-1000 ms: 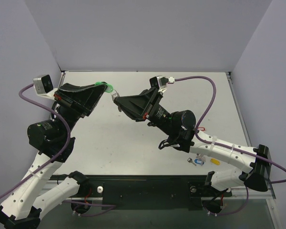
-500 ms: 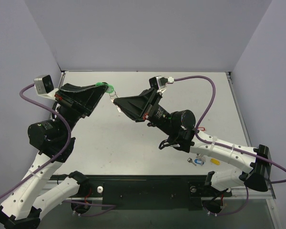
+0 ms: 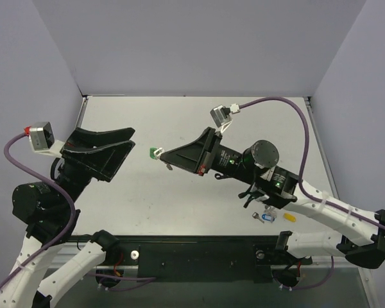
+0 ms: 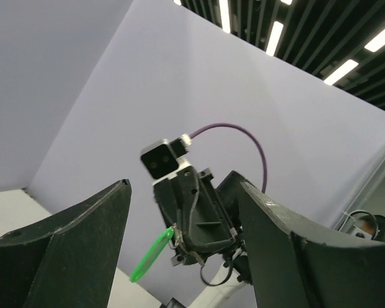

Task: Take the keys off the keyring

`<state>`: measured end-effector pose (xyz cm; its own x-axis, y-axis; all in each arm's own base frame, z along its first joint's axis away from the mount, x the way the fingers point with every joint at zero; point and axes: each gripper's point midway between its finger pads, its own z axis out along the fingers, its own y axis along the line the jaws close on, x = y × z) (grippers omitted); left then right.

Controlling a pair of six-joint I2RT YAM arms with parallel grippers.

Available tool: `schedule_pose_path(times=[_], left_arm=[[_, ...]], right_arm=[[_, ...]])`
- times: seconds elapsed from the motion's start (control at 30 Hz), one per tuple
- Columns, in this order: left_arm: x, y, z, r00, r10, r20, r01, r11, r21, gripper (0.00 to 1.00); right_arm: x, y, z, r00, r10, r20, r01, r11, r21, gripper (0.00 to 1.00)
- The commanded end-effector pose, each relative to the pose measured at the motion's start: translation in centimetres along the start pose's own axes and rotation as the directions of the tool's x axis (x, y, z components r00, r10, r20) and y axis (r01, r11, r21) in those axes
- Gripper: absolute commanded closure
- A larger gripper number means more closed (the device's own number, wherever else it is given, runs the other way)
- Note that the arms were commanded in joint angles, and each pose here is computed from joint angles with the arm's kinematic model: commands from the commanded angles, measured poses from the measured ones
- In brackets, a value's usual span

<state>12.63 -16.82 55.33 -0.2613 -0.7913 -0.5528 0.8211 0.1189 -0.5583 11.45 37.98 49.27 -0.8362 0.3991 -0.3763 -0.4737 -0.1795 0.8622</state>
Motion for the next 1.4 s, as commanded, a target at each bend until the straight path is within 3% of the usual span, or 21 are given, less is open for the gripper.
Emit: schedule_pose_path(times=[0.0, 0.2, 0.37, 0.47, 0.77, 1.37], left_arm=[[0.5, 0.6, -1.6, 0.987, 0.133, -0.092, -0.141, 0.986, -0.086, 0.23], [2.8, 0.1, -3.0, 0.959, 0.170, -0.228, -0.184, 0.982, -0.042, 0.26], [6.2, -2.1, -3.2, 0.904, 0.155, -0.398, -0.102, 0.983, 0.151, 0.30], [7.0, -2.5, -3.7, 0.884, 0.155, -0.442, -0.076, 0.978, 0.192, 0.33], [8.6, -4.3, -4.8, 0.864, 0.117, -0.490, 0.062, 0.941, 0.333, 0.35], [9.3, -4.8, -4.6, 0.874, 0.011, -0.486, 0.204, 0.899, 0.387, 0.42]], right_arm=[[0.9, 1.1, -3.9, 0.972, -0.195, -0.132, 0.208, 0.973, 0.095, 1.00], [2.9, 0.2, -7.2, 0.926, -0.245, -0.287, 0.292, 0.947, 0.133, 1.00], [4.8, -0.2, -9.0, 0.880, -0.227, -0.418, 0.307, 0.942, 0.133, 1.00], [5.8, -0.4, -10.0, 0.854, -0.205, -0.479, 0.301, 0.945, 0.132, 1.00], [6.7, 1.9, -10.6, 0.832, -0.213, -0.512, 0.264, 0.964, 0.028, 1.00], [6.1, 5.8, -9.4, 0.820, -0.298, -0.488, 0.256, 0.955, -0.154, 1.00]])
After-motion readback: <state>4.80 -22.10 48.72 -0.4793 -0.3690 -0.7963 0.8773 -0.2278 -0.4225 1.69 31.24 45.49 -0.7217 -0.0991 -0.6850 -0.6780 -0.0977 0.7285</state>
